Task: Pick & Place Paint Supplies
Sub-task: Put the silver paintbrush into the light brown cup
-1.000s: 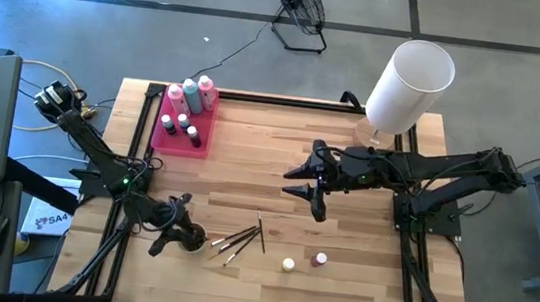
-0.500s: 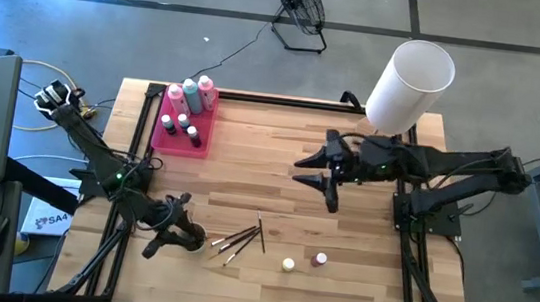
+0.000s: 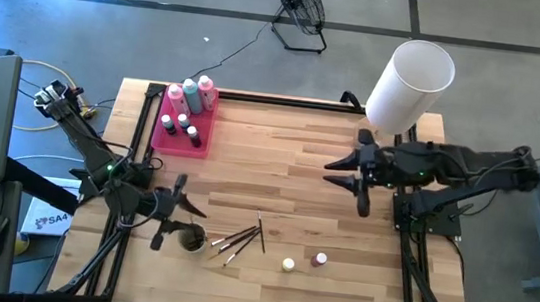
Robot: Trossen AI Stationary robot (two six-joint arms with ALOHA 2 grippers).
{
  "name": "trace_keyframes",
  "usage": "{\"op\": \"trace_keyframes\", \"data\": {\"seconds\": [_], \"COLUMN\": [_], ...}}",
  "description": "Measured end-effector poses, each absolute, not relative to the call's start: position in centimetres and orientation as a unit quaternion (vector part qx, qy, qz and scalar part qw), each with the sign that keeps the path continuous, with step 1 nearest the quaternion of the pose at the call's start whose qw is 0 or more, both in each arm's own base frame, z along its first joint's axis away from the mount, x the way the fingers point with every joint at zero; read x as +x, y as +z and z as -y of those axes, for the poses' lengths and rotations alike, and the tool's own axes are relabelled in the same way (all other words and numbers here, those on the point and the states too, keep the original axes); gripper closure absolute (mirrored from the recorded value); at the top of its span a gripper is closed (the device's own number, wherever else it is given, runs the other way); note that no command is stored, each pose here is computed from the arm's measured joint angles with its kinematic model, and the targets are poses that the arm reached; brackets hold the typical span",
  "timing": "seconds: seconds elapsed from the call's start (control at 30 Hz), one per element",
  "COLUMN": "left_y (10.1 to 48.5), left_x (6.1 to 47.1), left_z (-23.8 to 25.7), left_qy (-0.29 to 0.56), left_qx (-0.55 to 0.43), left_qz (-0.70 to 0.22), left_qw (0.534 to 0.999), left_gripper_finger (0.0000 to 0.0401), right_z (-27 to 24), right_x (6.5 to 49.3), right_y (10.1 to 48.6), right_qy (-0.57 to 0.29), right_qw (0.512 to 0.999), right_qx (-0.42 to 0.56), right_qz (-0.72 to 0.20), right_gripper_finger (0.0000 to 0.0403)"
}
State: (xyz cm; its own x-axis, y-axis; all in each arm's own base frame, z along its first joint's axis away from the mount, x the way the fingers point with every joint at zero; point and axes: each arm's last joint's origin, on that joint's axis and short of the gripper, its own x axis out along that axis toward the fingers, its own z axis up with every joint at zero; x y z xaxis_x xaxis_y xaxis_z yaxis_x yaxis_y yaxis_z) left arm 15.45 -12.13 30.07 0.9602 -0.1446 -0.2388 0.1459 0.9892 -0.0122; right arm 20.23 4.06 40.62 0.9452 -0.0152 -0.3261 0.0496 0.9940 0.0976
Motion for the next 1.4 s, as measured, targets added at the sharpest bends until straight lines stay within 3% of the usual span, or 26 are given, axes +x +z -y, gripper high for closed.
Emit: {"op": "trace_keyframes", "data": {"seconds": [0.17,0.37,0.77,1.4], "left_y": [30.1,30.2,30.3,30.3], "left_x": [15.5,15.5,15.5,15.6], "left_z": [12.0,11.8,11.7,11.5], "left_qy": [-0.054,-0.014,0.010,0.031], "left_qx": [0.013,0.029,0.029,0.032], "left_qz": [-0.116,-0.104,-0.099,-0.096], "left_qw": [0.992,0.994,0.995,0.994], "left_gripper_finger": [0.0275,0.0275,0.0275,0.0275], "right_z": [-4.9,-5.2,-5.3,-5.1], "right_x": [19.6,19.6,19.9,19.6], "right_y": [39.1,34.5,26.1,25.7], "right_qy": [-0.016,-0.004,0.002,-0.020], "right_qw": [0.983,0.983,0.992,0.995], "right_qx": [0.020,0.000,0.010,-0.016], "right_qz": [-0.184,-0.183,-0.122,-0.101], "right_gripper_finger": [0.0346,0.0394,0.0400,0.0400]}}
